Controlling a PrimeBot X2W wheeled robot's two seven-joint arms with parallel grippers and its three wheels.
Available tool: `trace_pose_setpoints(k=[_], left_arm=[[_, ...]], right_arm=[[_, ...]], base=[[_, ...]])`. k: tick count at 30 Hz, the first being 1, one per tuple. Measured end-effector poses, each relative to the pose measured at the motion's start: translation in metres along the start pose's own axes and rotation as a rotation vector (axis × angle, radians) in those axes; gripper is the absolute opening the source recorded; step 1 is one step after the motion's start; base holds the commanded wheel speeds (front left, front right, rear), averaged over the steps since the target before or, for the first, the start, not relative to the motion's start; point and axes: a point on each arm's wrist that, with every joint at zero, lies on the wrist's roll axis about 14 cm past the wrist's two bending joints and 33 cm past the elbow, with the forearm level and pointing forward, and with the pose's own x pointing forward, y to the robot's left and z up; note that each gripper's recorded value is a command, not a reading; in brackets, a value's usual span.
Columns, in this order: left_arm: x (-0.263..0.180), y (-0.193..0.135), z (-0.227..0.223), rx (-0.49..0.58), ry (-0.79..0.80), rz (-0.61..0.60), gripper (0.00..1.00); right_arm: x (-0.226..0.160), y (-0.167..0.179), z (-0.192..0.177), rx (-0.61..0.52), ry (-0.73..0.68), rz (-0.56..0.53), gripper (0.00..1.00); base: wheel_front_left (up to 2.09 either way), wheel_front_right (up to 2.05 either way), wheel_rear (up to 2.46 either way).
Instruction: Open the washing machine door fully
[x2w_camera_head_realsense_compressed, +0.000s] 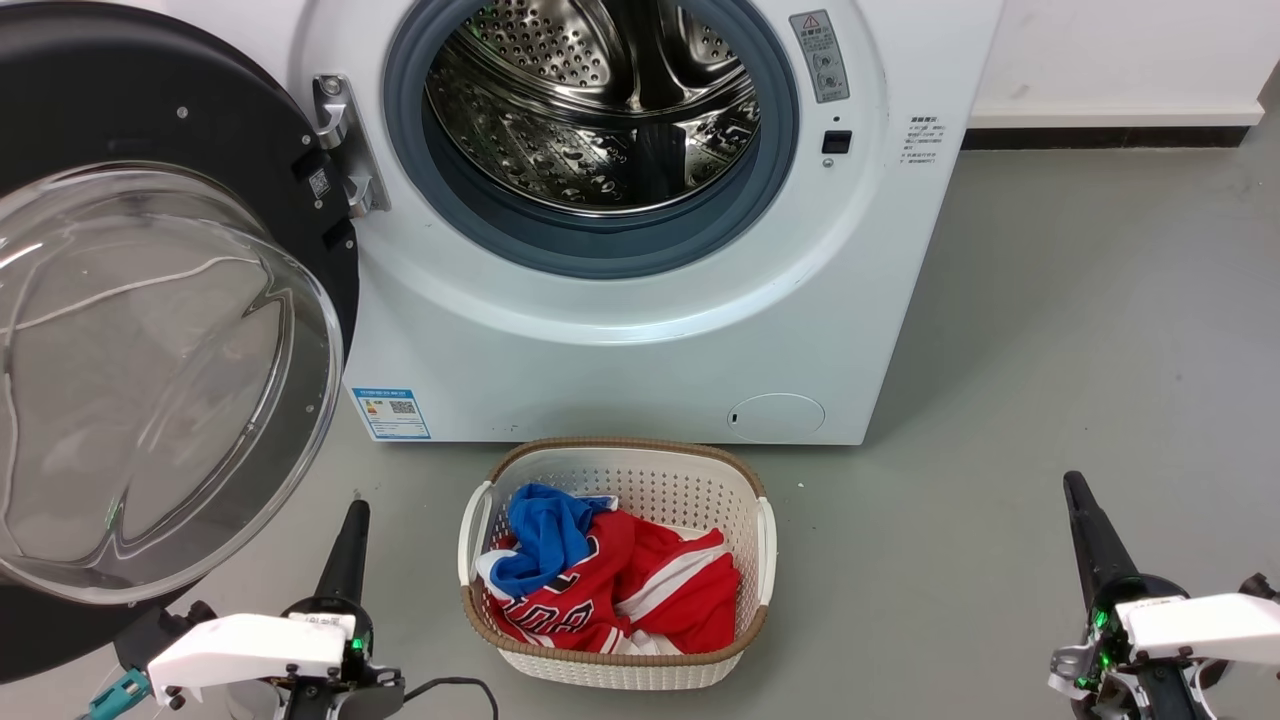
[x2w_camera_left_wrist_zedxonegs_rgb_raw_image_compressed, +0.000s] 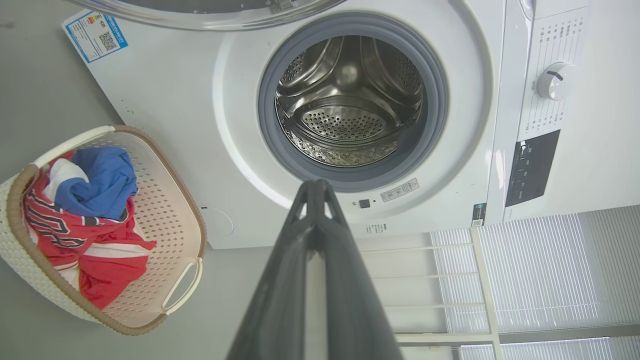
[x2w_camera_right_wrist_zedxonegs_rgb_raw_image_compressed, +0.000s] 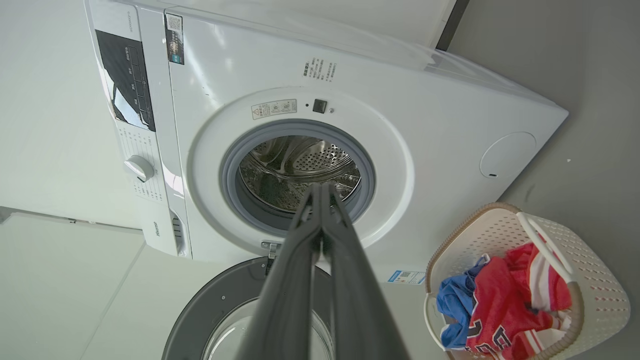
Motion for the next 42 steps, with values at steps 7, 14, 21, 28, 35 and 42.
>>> trace_pose_setpoints(k=[7,14,21,28,35,42], left_arm=[[0.002,-0.003,0.002,-0.070,0.001,-0.013,0.00],[0.004,-0.006,0.003,-0.128,0.003,-0.027,0.00],[0.005,-0.009,0.004,-0.182,0.004,-0.041,0.00],[0.007,-0.013,0.005,-0.241,0.007,-0.059,0.00],[0.007,-0.014,0.006,-0.265,0.007,-0.064,0.00],[0.008,-0.014,0.006,-0.265,0.007,-0.064,0.00]], right_arm=[[0.002,0.000,-0.001,0.064,0.007,0.000,0.00],[0.005,0.003,0.000,0.117,0.011,0.009,0.00],[0.006,0.004,-0.001,0.167,0.018,0.011,0.00],[0.009,0.007,-0.001,0.221,0.023,0.022,0.00],[0.009,0.006,-0.001,0.244,0.024,0.022,0.00],[0.009,0.006,-0.001,0.245,0.025,0.022,0.00]], base=[[0.00,0.00,0.00],[0.00,0.00,0.00],[0.00,0.00,0.00],[0.00,0.00,0.00],[0.00,0.00,0.00],[0.00,0.00,0.00]])
